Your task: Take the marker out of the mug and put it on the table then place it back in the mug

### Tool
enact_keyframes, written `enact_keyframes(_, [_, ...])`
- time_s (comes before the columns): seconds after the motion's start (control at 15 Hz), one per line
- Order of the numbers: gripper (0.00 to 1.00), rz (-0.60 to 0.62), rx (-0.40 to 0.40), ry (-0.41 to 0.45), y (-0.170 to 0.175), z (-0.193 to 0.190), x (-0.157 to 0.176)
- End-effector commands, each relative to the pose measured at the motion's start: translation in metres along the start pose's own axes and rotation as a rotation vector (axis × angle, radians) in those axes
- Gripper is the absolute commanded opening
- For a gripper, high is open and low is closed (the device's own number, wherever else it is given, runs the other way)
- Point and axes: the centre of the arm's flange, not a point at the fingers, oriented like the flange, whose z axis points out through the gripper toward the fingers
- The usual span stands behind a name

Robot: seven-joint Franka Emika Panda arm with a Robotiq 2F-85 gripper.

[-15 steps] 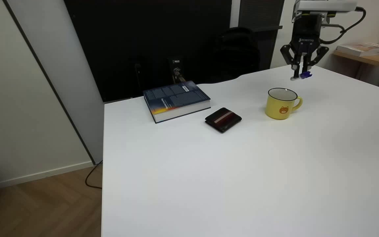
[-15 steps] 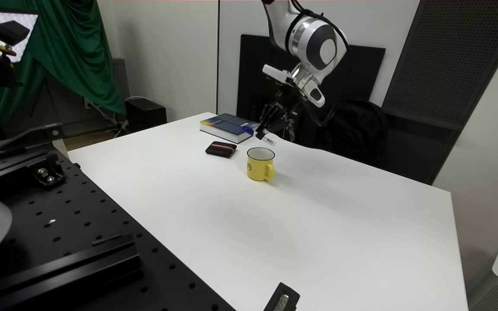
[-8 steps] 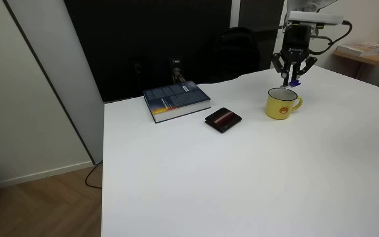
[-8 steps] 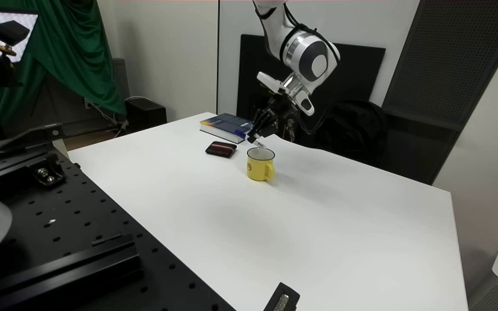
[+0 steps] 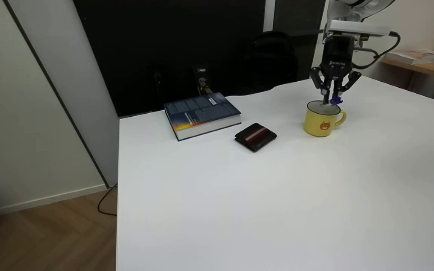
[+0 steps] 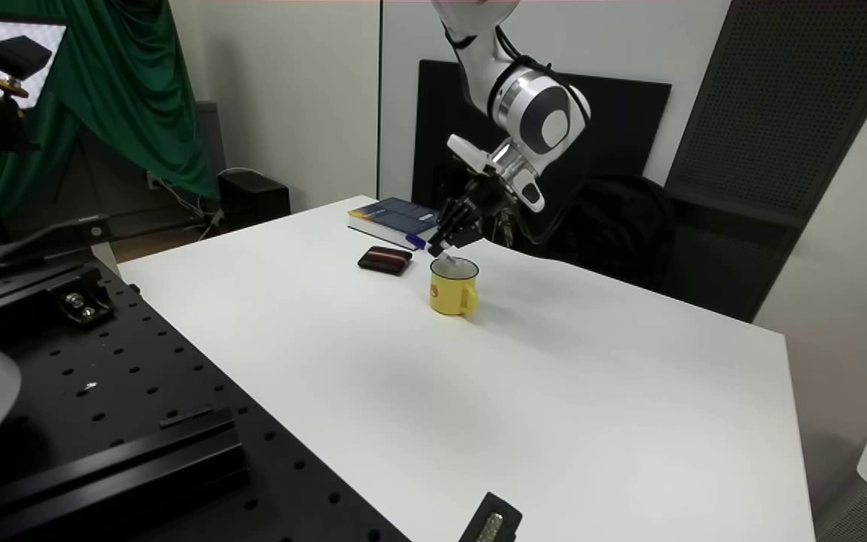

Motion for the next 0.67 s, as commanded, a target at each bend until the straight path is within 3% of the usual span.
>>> enact_keyframes(0.0, [0.05, 0.030, 0.032, -0.014, -0.014, -0.009, 0.043])
enact_keyframes(0.6, [0.05, 0.054, 0.040, -0.017, -0.003, -0.004, 0.052])
